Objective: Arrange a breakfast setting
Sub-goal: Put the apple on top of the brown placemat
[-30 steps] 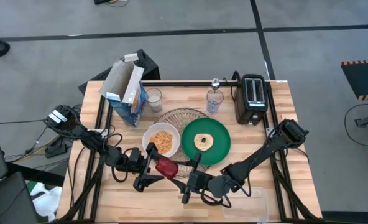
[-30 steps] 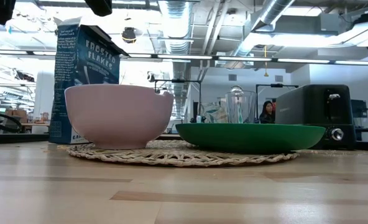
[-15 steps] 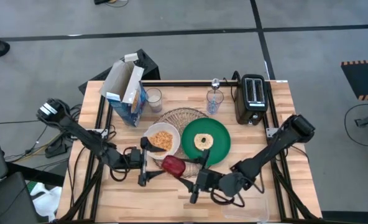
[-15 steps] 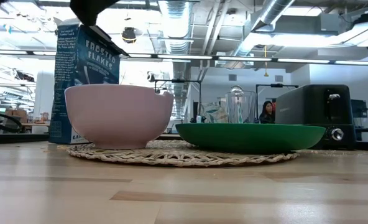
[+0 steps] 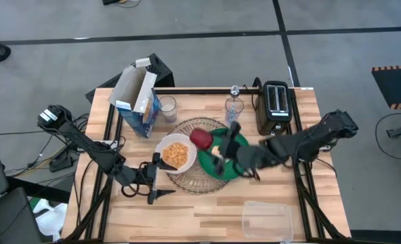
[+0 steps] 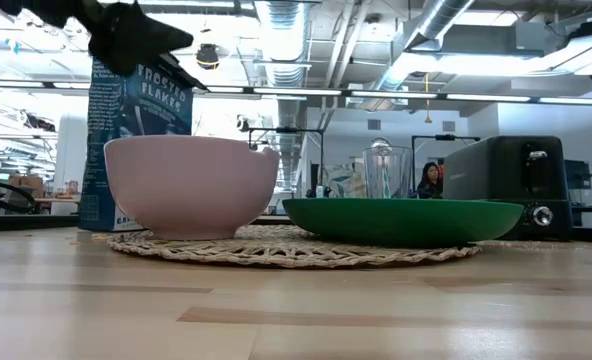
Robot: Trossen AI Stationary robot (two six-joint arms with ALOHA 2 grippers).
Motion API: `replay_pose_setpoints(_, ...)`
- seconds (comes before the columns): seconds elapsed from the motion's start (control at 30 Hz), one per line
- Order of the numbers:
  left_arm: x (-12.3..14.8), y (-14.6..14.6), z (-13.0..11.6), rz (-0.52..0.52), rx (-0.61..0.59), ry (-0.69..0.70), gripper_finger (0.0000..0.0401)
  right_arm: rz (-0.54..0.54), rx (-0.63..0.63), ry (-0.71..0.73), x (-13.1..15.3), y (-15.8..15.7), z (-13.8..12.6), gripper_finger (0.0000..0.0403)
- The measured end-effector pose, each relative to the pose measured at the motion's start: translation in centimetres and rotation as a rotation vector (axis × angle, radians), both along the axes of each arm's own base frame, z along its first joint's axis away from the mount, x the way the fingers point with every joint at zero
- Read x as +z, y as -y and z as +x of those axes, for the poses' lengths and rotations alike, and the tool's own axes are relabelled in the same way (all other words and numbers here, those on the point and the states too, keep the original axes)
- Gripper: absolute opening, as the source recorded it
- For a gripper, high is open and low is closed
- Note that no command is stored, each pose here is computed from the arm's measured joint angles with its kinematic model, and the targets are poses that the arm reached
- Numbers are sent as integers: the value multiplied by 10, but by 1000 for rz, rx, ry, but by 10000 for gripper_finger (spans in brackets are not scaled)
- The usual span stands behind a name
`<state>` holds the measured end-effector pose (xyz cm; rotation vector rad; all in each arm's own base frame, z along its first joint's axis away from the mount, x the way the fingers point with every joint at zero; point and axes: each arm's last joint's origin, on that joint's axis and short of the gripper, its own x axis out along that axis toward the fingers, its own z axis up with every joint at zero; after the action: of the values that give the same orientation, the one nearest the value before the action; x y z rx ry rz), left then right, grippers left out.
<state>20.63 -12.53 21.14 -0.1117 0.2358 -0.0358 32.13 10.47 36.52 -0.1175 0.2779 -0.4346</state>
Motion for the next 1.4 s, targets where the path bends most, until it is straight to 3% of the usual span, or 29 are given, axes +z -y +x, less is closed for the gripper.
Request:
replay_pose_setpoints(0.23,-26,10,6,-76,-85,-140,386,62,-2,-102,-4,61,10,297)
replay_pose_setpoints(0.4,-43,23,6,-38,-159,-193,386,61,-36,-236,-4,102,22,297)
replay_pose_setpoints(0.6,-37,31,-5,69,-106,-139,386,68,-51,-382,8,142,41,297)
replay_pose_setpoints(0.77,-24,35,-19,54,-103,-110,386,100,-106,-574,9,171,60,297)
replay_pose_setpoints(0.93,-7,38,-32,-24,-136,-54,386,154,-137,-706,8,197,79,297)
replay_pose_setpoints(1.1,8,35,-38,-60,-149,-1,386,197,-149,-833,-18,217,96,297)
replay_pose_setpoints(1.4,8,31,-38,-4,-112,5,386,315,-41,-1059,-80,232,112,297)
